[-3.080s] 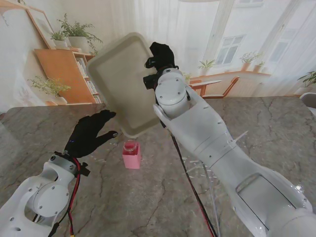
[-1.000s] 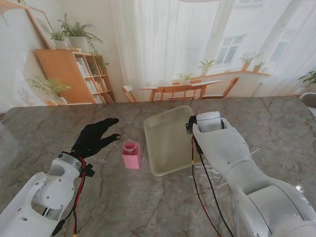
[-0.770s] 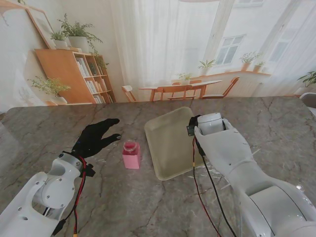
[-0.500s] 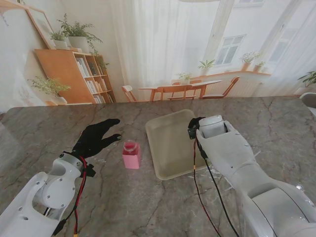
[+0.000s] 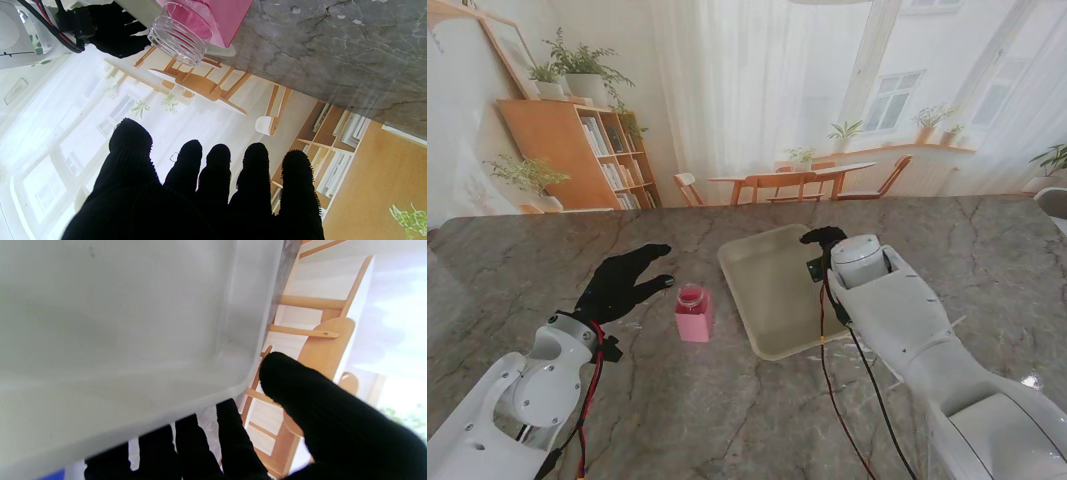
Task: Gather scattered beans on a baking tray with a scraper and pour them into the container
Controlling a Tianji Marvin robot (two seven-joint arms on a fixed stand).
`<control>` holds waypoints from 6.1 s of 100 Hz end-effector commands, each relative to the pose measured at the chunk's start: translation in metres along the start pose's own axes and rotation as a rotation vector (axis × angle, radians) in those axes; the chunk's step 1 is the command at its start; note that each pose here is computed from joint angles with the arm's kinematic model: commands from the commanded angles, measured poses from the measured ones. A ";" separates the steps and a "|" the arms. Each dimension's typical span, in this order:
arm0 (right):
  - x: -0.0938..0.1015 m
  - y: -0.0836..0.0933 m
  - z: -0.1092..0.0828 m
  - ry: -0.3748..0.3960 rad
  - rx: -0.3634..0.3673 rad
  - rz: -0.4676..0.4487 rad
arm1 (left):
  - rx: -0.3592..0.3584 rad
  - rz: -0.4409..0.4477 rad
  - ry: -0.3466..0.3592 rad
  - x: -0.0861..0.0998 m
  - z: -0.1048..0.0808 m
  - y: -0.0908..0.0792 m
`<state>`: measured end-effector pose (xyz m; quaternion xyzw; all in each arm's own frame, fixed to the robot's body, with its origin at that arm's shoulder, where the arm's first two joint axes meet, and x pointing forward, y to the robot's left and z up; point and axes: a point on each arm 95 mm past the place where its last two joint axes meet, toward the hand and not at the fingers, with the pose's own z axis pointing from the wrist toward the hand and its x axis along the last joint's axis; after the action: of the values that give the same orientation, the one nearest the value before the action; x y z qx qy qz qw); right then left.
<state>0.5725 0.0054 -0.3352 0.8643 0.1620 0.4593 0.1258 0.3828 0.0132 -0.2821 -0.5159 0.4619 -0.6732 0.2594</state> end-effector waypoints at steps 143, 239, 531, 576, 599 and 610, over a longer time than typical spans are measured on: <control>-0.068 -0.031 -0.141 0.743 -0.124 -0.353 | -0.216 -0.214 -0.157 -0.047 -0.051 0.043; -0.074 -0.043 -0.145 0.717 -0.130 -0.244 | -0.353 -0.356 -0.044 -0.073 0.002 0.090; -0.080 0.033 -0.198 0.753 -0.271 -0.613 | 0.017 -0.495 0.207 0.003 0.036 0.079; -0.141 0.072 -0.219 0.570 -0.157 -1.158 | 0.046 -0.526 0.241 0.020 0.042 0.076; -0.165 0.071 -0.218 0.430 -0.105 -1.268 | 0.057 -0.558 0.248 0.019 0.048 0.076; -0.173 0.070 -0.217 0.373 -0.074 -1.308 | 0.065 -0.576 0.254 0.018 0.053 0.075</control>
<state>0.3171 -0.1100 -0.3123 0.4782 0.6488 0.4473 0.3877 0.4133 -0.0493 -0.3409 -0.5319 0.3097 -0.7879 0.0192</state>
